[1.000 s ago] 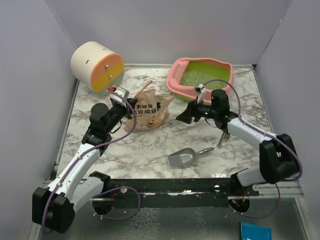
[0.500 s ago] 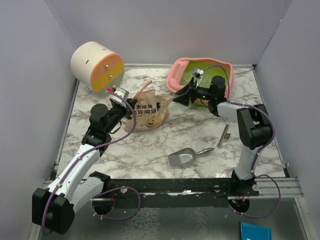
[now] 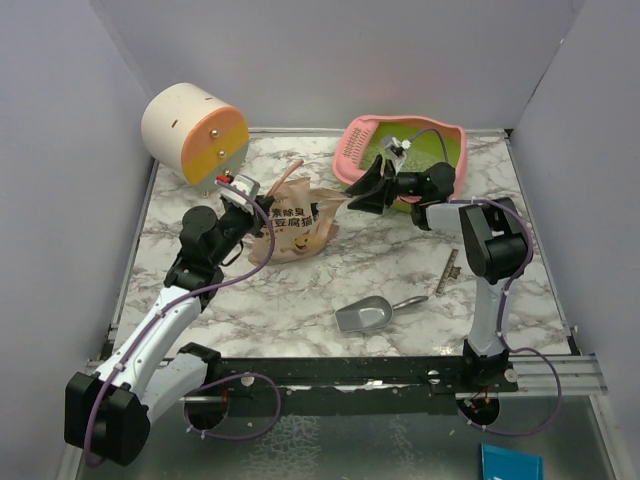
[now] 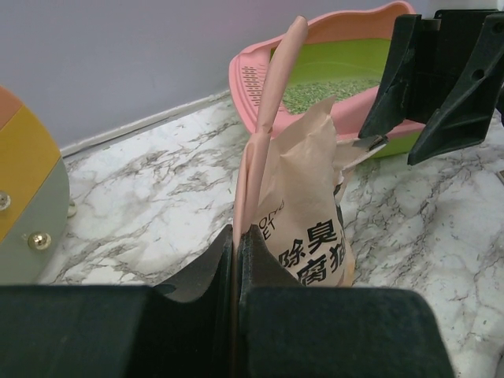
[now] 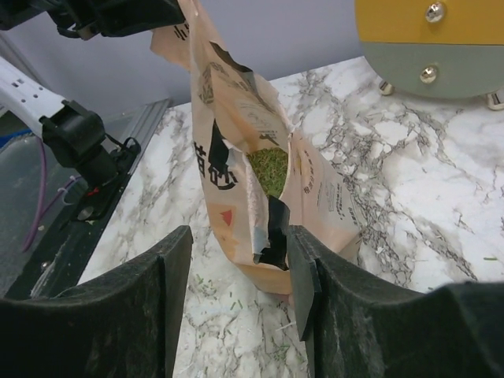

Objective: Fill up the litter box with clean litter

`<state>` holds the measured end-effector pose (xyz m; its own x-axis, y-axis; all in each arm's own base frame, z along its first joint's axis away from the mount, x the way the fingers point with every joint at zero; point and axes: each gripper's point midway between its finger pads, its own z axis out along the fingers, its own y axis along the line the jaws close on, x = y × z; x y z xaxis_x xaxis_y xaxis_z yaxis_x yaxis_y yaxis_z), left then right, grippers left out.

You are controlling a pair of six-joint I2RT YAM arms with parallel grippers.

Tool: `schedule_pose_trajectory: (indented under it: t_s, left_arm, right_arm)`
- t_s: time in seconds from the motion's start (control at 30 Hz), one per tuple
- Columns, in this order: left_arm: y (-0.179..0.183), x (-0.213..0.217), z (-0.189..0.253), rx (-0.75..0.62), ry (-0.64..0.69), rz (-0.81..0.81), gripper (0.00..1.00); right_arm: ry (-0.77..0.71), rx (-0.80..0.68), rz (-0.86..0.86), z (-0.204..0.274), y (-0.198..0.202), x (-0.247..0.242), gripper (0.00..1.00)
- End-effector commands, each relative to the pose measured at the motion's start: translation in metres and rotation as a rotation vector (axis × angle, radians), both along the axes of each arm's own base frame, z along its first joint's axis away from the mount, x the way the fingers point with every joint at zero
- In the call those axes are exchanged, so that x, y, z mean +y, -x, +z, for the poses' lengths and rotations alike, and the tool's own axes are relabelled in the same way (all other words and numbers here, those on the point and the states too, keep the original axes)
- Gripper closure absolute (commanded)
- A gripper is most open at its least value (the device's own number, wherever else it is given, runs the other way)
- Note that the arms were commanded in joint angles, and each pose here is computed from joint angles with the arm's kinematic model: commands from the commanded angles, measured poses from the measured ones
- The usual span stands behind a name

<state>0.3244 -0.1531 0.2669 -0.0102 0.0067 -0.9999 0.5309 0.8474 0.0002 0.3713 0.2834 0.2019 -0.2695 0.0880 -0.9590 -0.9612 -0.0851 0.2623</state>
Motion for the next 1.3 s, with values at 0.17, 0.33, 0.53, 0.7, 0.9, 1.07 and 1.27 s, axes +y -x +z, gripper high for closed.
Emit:
schedule_pose_trajectory:
  t_s: [0.17,0.33,0.53,0.7,0.9,1.07,1.27]
  left_arm:
    - [-0.008,-0.001,0.041,-0.105,0.000,-0.001,1.00]
    - [-0.006,-0.002,0.043,-0.106,0.000,-0.010,1.00]
    - [-0.005,-0.002,0.043,-0.098,-0.003,-0.014,1.00]
    - [-0.006,-0.002,0.044,-0.097,-0.011,-0.011,1.00]
    - [-0.008,-0.001,0.042,-0.093,-0.022,-0.006,1.00]
    - [-0.013,0.000,0.038,-0.095,-0.046,0.004,1.00]
    - [-0.019,-0.005,0.050,-0.110,-0.089,-0.025,1.00]
  right_arm:
    - [0.031,-0.040,0.030,-0.005,-0.005,0.004,0.47]
    - [0.049,-0.019,-0.007,-0.014,-0.023,0.010,0.45]
    - [0.076,-0.019,-0.014,-0.021,-0.034,0.019,0.46]
    - [0.086,-0.018,-0.014,-0.030,-0.033,0.023,0.47]
    - [0.087,-0.010,-0.014,-0.036,-0.029,0.024,0.60]
    - [0.082,0.009,-0.112,-0.028,-0.034,0.022,0.99]
    - [0.087,-0.005,-0.289,-0.002,-0.017,0.003,0.99]
